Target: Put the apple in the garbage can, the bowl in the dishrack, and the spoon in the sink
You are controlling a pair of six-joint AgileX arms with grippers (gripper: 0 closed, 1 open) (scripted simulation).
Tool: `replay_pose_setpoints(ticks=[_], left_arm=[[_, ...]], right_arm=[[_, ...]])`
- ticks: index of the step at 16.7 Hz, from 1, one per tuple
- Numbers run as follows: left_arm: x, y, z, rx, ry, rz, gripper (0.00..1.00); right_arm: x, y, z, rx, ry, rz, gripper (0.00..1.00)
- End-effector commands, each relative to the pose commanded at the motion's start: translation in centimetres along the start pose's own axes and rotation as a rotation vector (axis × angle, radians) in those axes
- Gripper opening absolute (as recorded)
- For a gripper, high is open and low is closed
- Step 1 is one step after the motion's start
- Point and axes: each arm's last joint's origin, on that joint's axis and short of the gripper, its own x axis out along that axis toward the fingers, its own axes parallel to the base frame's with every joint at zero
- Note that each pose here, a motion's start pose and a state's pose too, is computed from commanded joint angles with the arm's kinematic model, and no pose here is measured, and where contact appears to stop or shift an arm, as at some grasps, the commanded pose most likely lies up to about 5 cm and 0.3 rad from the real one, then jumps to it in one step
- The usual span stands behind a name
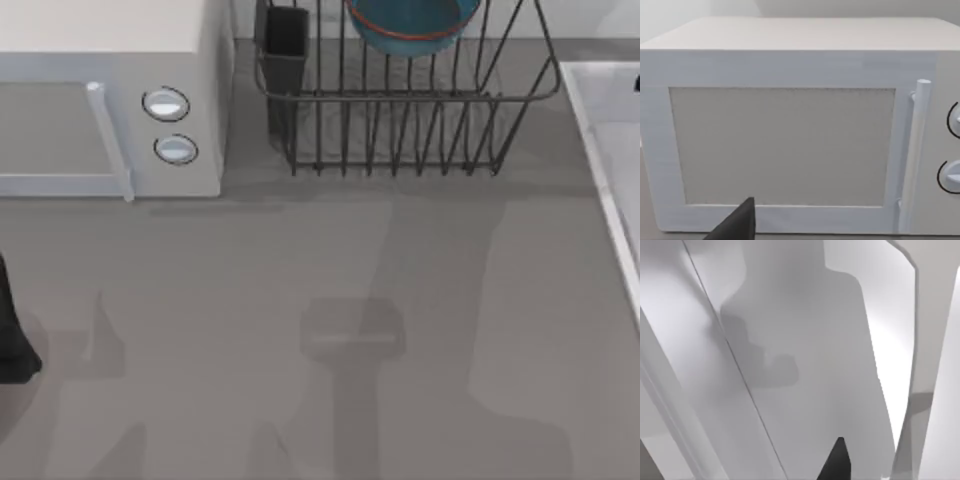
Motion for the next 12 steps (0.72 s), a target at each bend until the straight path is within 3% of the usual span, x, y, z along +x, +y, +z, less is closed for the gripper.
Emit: replay_pose_setpoints(ticks=[11,12], left_arm=[[0.00,0.00,0.00,0.000,0.000,0.000,1.00],[0.00,0.00,0.00,0.000,0.000,0.000,1.00]], right_arm=[[0.00,0.00,0.00,0.000,0.000,0.000,0.98],[0.00,0.00,0.00,0.000,0.000,0.000,1.00]])
